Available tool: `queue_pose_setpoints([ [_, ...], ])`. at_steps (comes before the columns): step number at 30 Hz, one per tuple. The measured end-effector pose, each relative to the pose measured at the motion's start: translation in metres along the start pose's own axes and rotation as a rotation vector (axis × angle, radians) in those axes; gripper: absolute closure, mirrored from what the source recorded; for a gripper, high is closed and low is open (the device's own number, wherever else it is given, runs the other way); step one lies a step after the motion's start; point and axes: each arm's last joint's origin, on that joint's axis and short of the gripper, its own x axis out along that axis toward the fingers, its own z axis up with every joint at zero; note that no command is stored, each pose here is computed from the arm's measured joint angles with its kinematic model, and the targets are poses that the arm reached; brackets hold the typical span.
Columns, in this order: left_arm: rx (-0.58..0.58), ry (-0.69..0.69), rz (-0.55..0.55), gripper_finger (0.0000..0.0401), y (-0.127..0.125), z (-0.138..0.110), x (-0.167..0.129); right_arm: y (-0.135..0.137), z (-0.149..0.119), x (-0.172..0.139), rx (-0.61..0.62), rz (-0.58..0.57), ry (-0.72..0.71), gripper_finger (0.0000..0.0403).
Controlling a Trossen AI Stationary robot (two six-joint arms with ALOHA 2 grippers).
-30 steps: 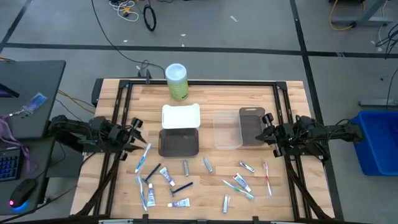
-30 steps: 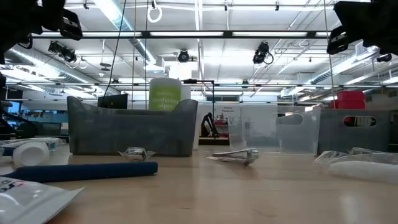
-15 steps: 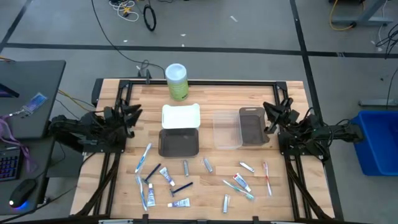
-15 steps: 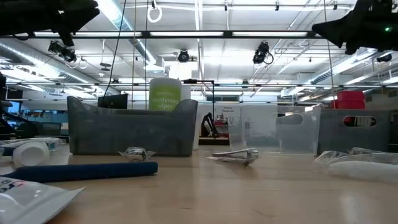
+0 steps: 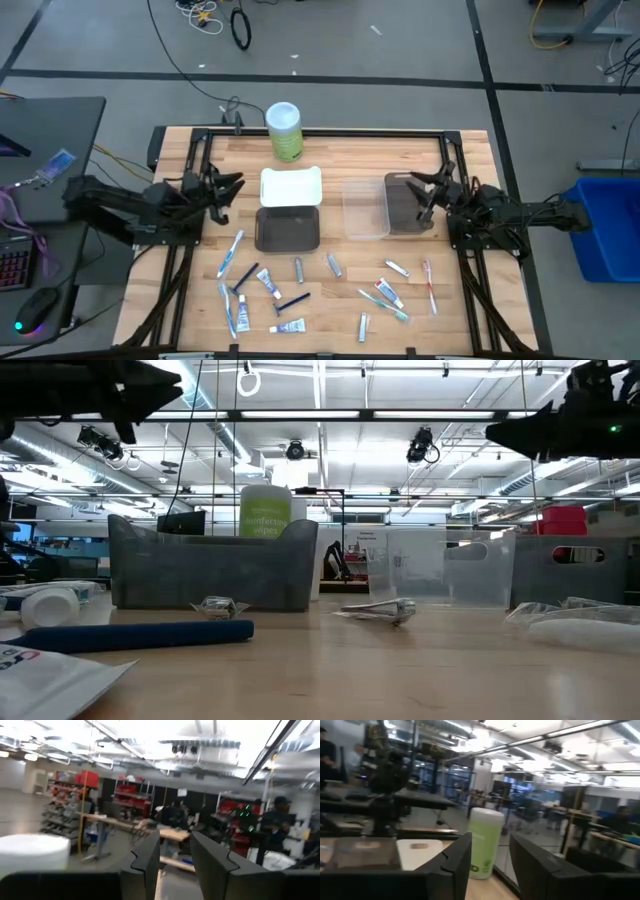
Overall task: Pick & Place Travel size toiletries
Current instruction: Put the silver nail cutter into the transparent bin
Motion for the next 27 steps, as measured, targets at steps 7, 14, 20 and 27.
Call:
queue_pose_setpoints([
  [7,-0.032,0.070,-0.141,0.0285,-0.026,0.001,0.032,0.004,-0.005,0.004,0.157,0.050,0.047,0.0239],
  [14,0.085,0.133,-0.168,0.0285,-0.069,0.010,0.066,0.012,0.004,0.005,0.283,0.304,-0.060,0.0236],
  [20,0.224,0.277,-0.080,0.0285,-0.100,0.014,0.072,0.019,0.034,0.014,0.306,0.465,-0.075,0.0237],
  [27,0.229,0.337,-0.049,0.0285,-0.108,0.008,0.063,0.043,0.072,0.040,0.204,0.625,0.146,0.0239],
])
